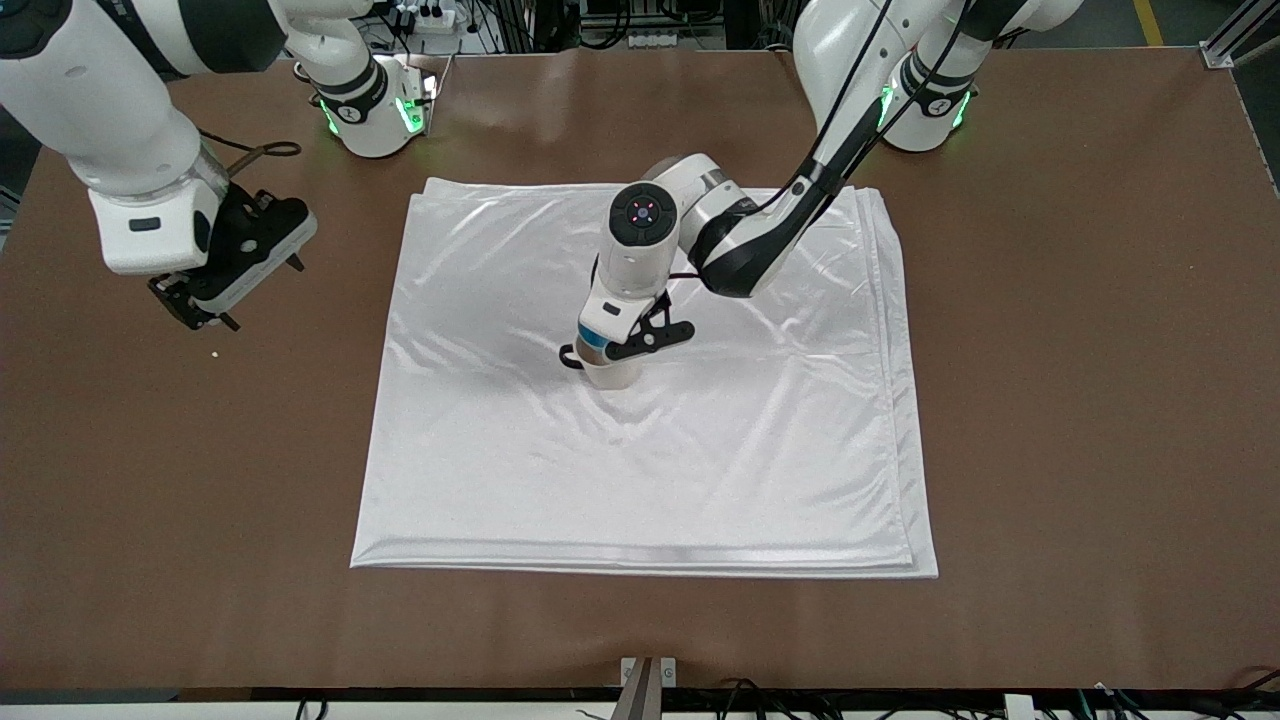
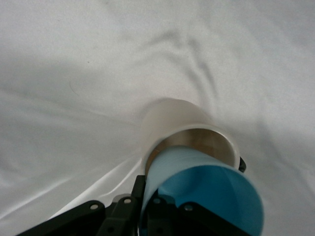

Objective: Place blue cup into white mug on cloth

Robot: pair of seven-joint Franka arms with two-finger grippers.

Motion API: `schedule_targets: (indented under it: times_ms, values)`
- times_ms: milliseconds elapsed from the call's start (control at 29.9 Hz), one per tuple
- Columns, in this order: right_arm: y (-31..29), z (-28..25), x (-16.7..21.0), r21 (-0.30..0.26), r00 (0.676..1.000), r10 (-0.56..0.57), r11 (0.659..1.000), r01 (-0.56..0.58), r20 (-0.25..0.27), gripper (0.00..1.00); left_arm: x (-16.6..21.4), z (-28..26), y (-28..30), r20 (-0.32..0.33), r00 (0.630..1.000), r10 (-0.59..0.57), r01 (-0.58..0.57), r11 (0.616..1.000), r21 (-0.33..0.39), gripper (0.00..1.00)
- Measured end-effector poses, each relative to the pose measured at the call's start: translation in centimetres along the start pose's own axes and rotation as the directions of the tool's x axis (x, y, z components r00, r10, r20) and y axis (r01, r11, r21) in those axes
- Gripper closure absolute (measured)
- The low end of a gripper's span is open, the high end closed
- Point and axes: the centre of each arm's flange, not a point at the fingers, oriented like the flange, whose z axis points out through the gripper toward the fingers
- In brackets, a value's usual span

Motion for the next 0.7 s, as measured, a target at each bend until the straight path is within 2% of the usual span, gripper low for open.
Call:
schedule_targets:
  times_ms: [434,568,701]
  values:
    - [2.0,0.3,-2.1,0.04,0.997,0.073,0.997,-0.073,-0.011,0.0,1.3,0.1,-0.4,-0.026,1.0,-0.011,0.011,1.0,-0.008,0.95]
    - [2.2,-0.5,-2.3,0.043,0.986,0.164,0.986,-0.163,-0.007,0.0,1.7,0.0,-0.4,-0.037,0.999,-0.016,0.015,1.0,-0.023,0.95]
    - [2.3,-1.3,-2.3,0.039,0.956,0.291,0.956,-0.291,-0.013,0.0,2.4,0.2,-0.7,-0.045,0.999,-0.024,0.024,1.0,-0.021,0.95]
